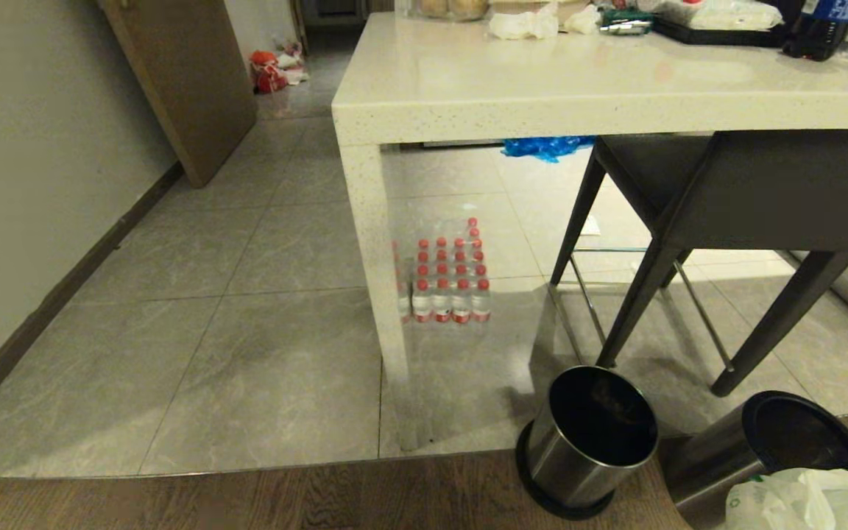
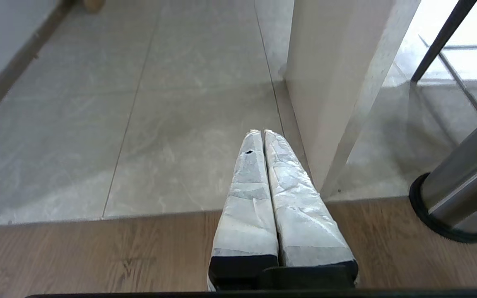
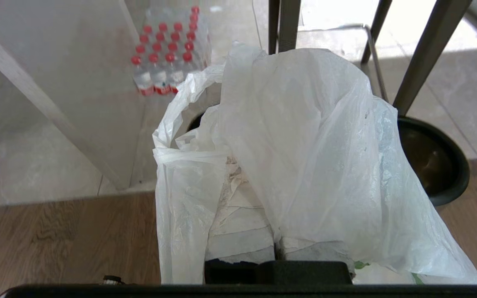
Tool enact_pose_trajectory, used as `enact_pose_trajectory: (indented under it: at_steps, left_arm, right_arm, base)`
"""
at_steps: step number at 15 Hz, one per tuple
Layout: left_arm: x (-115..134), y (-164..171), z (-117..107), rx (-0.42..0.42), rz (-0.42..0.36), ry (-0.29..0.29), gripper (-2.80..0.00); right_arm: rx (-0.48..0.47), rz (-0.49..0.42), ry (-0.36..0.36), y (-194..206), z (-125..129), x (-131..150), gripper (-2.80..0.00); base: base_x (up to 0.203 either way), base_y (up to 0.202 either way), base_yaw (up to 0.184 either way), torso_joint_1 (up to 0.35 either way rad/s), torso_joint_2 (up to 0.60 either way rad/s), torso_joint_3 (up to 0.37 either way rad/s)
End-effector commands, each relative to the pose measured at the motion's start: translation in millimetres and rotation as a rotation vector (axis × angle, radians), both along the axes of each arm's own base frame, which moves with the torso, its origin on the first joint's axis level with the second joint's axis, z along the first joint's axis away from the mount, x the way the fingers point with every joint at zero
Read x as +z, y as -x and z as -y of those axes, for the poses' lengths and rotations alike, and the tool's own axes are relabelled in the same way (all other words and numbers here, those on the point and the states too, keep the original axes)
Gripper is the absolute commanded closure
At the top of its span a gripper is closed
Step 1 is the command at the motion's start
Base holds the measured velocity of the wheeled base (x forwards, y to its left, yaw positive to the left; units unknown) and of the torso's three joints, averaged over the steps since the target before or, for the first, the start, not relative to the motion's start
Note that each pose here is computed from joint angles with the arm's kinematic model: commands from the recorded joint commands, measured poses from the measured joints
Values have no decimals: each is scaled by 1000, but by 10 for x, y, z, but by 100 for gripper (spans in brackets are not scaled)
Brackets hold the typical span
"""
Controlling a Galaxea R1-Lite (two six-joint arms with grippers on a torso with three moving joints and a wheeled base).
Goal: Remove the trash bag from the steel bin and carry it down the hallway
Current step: Put the trash bag at the door
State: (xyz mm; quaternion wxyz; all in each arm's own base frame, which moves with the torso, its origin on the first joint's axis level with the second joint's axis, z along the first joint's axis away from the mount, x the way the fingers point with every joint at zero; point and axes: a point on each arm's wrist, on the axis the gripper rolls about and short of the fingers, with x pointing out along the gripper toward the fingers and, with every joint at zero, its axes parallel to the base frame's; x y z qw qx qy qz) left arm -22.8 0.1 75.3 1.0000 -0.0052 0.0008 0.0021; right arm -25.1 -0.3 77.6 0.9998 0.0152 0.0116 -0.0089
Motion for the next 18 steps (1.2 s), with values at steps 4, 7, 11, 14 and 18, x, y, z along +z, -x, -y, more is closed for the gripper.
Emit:
enact_pose_trajectory:
  at_steps: [4, 7, 11, 14, 18]
  left_arm:
    - [-4, -1, 0, 0, -1, 0, 0]
    - [-4, -1, 0, 0, -1, 0, 0]
    - [-4, -1, 0, 0, -1, 0, 0]
    - [-3, -1, 0, 0, 0, -4, 0]
    - [-1, -1, 0, 0, 1, -6, 0]
  right_arm:
    - [2, -1, 0, -1, 0, 1, 0]
    - [1, -1, 0, -1, 0, 1, 0]
    - [0, -1, 0, -1, 0, 1, 0]
    - [2, -1, 0, -1, 0, 1, 0]
    - [1, -1, 0, -1, 1, 1, 0]
  base:
    - [0, 0, 0, 2, 3, 205]
    - [0, 0, 0, 1, 4, 204]
    - [0, 0, 0, 1, 1, 203]
    - [0, 0, 0, 1, 0, 197]
    - [0, 0, 0, 0, 1, 73]
